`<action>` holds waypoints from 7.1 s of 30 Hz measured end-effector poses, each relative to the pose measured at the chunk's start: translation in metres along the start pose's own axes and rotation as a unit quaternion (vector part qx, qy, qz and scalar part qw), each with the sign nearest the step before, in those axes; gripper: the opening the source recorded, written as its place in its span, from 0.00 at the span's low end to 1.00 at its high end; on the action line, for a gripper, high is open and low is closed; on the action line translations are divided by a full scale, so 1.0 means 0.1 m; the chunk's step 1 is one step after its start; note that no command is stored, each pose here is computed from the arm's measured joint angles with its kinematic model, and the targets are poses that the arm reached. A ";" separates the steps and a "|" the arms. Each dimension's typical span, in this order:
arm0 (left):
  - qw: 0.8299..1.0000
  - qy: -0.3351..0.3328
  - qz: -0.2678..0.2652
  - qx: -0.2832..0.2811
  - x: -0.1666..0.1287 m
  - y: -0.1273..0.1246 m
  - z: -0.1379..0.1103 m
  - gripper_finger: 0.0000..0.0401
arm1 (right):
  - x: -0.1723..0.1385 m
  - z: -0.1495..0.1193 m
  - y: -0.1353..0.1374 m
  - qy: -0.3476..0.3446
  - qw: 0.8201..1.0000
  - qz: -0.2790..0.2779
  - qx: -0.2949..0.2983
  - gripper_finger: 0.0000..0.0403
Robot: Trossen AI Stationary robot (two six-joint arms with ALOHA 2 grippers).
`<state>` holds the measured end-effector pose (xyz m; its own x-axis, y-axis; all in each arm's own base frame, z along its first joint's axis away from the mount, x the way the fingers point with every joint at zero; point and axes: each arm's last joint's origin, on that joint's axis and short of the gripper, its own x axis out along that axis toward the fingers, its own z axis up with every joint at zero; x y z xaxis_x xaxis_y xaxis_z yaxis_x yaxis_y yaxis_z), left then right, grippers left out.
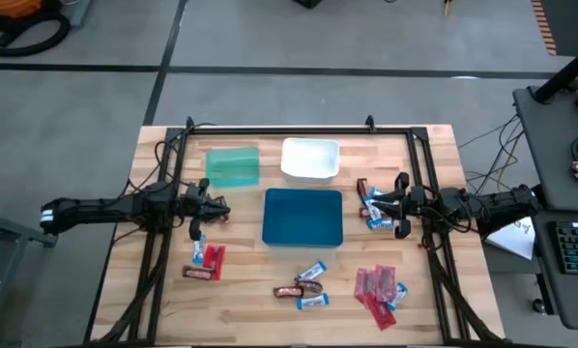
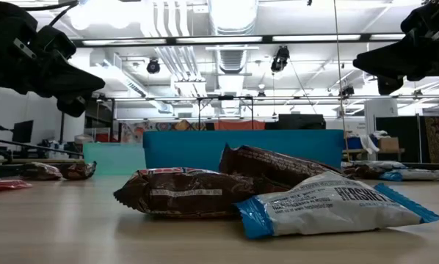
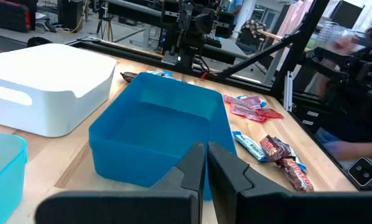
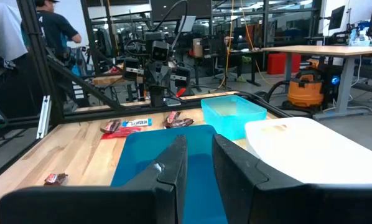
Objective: Sort candy
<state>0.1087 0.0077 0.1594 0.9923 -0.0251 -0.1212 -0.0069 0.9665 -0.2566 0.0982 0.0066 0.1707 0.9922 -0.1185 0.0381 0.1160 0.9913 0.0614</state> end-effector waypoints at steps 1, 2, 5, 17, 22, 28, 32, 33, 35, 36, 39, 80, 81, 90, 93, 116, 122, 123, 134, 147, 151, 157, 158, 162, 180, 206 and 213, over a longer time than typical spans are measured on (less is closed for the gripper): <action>1.000 0.000 0.000 0.000 0.00 0.00 0.00 0.00 | 0.00 0.00 0.00 0.000 1.000 0.000 0.000 0.17; 1.000 0.000 0.000 0.000 0.00 0.00 0.00 0.00 | 0.00 0.00 0.00 0.000 1.000 0.000 0.000 0.17; 1.000 0.000 0.000 0.000 0.00 0.00 0.00 0.00 | 0.00 0.00 0.00 0.000 1.000 0.000 0.000 0.17; 1.000 0.000 0.000 0.000 0.00 0.00 0.00 0.00 | 0.00 0.00 0.00 0.000 1.000 0.000 0.000 0.17; 1.000 0.000 0.000 0.000 0.00 0.00 0.00 0.00 | 0.00 0.00 0.00 0.000 1.000 0.000 0.000 0.17; 1.000 0.000 0.000 0.000 0.00 0.00 0.00 0.00 | 0.00 0.00 0.00 0.000 1.000 0.000 0.000 0.17; 1.000 -0.001 0.000 0.000 0.00 0.00 0.00 0.00 | 0.00 0.00 0.00 0.000 1.000 0.000 0.000 0.17; 1.000 -0.006 -0.001 0.000 0.00 0.00 0.01 0.00 | 0.00 0.00 0.00 0.000 1.000 0.000 0.000 0.17; 0.999 -0.032 -0.009 -0.025 0.00 -0.02 0.06 0.00 | 0.00 0.00 0.00 0.000 1.000 0.000 0.000 0.17; 0.997 -0.051 -0.017 -0.063 -0.01 -0.03 0.10 0.00 | 0.00 0.00 0.00 0.000 1.000 0.000 0.000 0.17; 0.975 -0.097 -0.045 -0.196 -0.02 -0.05 0.20 0.00 | 0.00 0.00 0.00 0.000 0.999 0.000 0.042 0.17; 0.807 0.276 0.352 -0.386 0.42 -0.15 0.55 0.02 | 0.00 0.01 -0.03 -0.019 0.970 -0.057 0.234 0.17; 0.804 0.284 0.358 -0.382 0.45 -0.15 0.54 0.03 | 0.00 0.01 -0.03 -0.017 0.971 -0.055 0.234 0.17; 0.756 0.357 0.423 -0.349 0.67 -0.10 0.41 0.27 | 0.03 -0.04 -0.01 0.015 0.976 -0.040 0.215 0.17; 0.748 0.362 0.443 -0.337 0.75 -0.07 0.37 0.37 | 0.04 -0.06 -0.01 0.023 0.976 -0.043 0.213 0.17; 0.699 0.419 0.520 -0.254 0.98 0.14 0.04 0.27 | 0.07 -0.10 -0.01 0.046 0.972 -0.049 0.225 0.17; 0.700 0.424 0.519 -0.247 1.00 0.15 0.03 0.12 | 0.07 -0.10 -0.01 0.045 0.972 -0.049 0.226 0.17; 0.701 0.423 0.518 -0.247 0.99 0.14 0.03 0.10 | 0.07 -0.10 -0.01 0.045 0.972 -0.049 0.226 0.17; 0.761 0.410 0.445 -0.234 0.95 0.00 0.52 0.01 | 0.07 -0.10 -0.01 0.045 0.971 -0.049 0.229 0.17; 0.816 0.330 0.451 -0.146 0.69 0.30 1.43 0.00 | 0.07 -0.10 -0.01 0.042 0.967 -0.051 0.246 0.17; 0.779 0.347 0.498 -0.158 0.53 0.71 1.43 0.00 | 0.07 -0.10 -0.01 0.041 0.966 -0.051 0.252 0.17; 0.755 0.371 0.504 -0.195 0.43 1.24 1.37 0.00 | 0.07 -0.10 -0.01 0.040 0.963 -0.053 0.260 0.17; 0.759 0.372 0.496 -0.200 0.44 1.29 1.35 0.00 | 0.07 -0.10 -0.01 0.040 0.963 -0.054 0.262 0.17; 0.760 0.394 0.472 -0.212 0.54 1.40 1.25 0.00 | 0.07 -0.09 -0.01 0.039 0.961 -0.056 0.268 0.17; 0.735 0.426 0.465 -0.250 0.60 1.46 1.10 0.23 | 0.07 -0.10 -0.01 0.043 0.964 -0.057 0.257 0.17; 0.983 0.137 0.119 -0.002 0.91 -0.32 1.86 0.22 | 0.02 0.24 0.00 0.148 0.930 -0.103 0.321 0.17; 0.977 0.145 0.152 0.025 1.04 -0.46 1.74 0.22 | -0.08 0.39 -0.06 0.300 0.870 -0.282 0.270 0.17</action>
<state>0.2339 0.0052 0.3253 0.8689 0.2005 -0.4526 -0.2827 0.9515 -0.1211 0.0874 -0.0007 0.2086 0.6481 -0.3664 -0.6676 0.7152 0.5940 0.3683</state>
